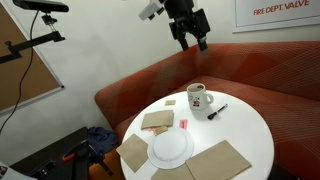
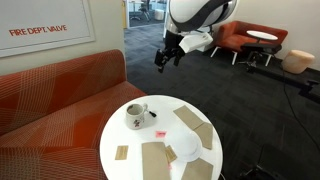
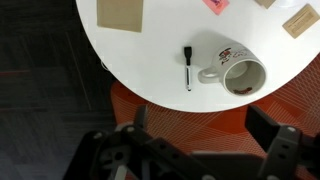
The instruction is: Pick up the small brush from the cup and put it on the table.
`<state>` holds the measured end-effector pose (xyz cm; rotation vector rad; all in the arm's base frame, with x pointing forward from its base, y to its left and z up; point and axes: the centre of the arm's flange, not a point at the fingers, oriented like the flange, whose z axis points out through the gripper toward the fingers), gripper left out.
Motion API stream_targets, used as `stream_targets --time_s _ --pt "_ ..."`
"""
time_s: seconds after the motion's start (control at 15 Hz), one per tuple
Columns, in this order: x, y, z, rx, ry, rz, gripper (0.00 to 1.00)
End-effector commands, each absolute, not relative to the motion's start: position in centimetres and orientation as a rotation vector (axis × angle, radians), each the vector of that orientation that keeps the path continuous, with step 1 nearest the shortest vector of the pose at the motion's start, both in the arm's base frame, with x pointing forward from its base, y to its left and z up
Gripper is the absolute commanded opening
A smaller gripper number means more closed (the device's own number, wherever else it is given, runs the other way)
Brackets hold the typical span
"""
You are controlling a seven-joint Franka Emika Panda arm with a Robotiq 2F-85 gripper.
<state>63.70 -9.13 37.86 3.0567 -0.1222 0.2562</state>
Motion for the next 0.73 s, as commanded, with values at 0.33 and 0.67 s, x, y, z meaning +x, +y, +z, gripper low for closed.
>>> stream_targets --time_s 0.33,0.67 --pt "60.1 -8.7 42.5 3.043 -0.105 0.325 1.0" --pt "59.5 -8.6 42.5 3.045 -0.104 0.319 1.0"
